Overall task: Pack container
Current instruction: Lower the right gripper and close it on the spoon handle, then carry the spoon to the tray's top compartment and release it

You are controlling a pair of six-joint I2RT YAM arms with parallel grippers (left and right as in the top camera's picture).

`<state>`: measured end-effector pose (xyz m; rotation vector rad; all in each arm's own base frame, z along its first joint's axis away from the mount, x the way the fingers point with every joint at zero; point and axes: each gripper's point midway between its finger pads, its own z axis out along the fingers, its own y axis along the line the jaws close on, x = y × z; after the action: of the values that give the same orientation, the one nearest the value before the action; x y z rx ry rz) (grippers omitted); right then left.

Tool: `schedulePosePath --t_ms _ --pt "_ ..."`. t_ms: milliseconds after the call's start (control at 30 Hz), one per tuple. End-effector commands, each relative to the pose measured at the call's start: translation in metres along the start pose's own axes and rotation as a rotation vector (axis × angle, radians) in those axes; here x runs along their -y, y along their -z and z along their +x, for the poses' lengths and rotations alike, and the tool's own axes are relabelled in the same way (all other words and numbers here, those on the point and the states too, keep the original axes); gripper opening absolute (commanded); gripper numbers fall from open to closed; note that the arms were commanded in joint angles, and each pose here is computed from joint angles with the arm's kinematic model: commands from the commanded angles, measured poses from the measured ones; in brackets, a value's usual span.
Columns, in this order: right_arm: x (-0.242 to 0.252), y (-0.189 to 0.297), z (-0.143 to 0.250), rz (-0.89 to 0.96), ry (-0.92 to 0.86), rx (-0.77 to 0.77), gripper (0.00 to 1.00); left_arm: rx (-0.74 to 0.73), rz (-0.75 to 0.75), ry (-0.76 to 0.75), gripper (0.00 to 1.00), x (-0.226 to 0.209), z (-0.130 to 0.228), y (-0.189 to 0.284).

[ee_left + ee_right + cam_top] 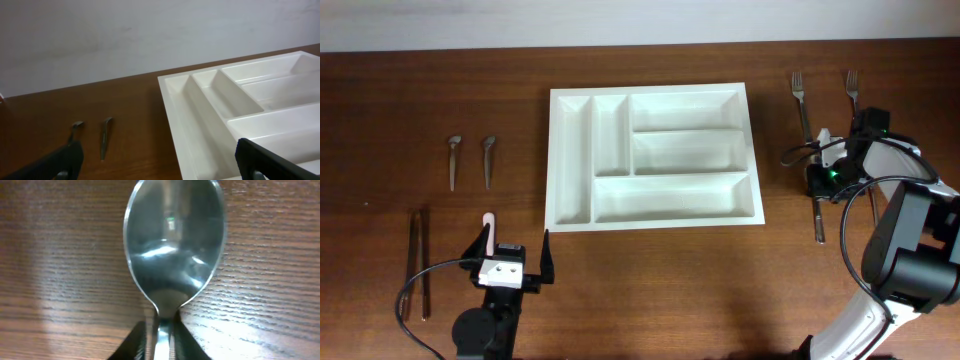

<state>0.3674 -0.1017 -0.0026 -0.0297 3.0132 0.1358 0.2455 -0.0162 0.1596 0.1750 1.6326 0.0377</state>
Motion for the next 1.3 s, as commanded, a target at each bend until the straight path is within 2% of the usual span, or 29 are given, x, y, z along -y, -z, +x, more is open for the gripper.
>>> schedulePosePath --t_ms 0,100,233,533,633,1000,1267 --pt "-0.015 -0.031 0.025 -0.083 -0.018 -0.098 0.17 -0.003 -0.002 -0.012 0.99 -0.001 0.002 0.0" --pt "-0.015 -0.031 0.025 -0.083 -0.018 -0.098 0.17 -0.003 -0.002 -0.012 0.99 -0.001 0.002 0.0" --pt "-0.015 -0.031 0.025 -0.083 -0.021 -0.099 0.11 -0.003 -0.002 -0.012 0.99 -0.001 0.002 0.0" --pt "-0.015 -0.025 0.024 -0.085 -0.023 -0.111 0.04 -0.003 -0.002 -0.012 0.99 -0.001 0.002 0.0" --pt "-0.014 -0.016 0.017 -0.084 -0.022 -0.11 0.04 -0.003 -0.002 -0.012 0.99 -0.001 0.002 0.0" --pt "-0.009 0.054 -0.045 -0.054 -0.054 -0.004 0.04 -0.003 -0.002 -0.012 0.99 -0.001 0.002 0.0" --pt "-0.052 0.129 -0.103 -0.068 -0.212 0.137 0.04 -0.003 -0.002 -0.012 0.99 -0.001 0.002 0.0"
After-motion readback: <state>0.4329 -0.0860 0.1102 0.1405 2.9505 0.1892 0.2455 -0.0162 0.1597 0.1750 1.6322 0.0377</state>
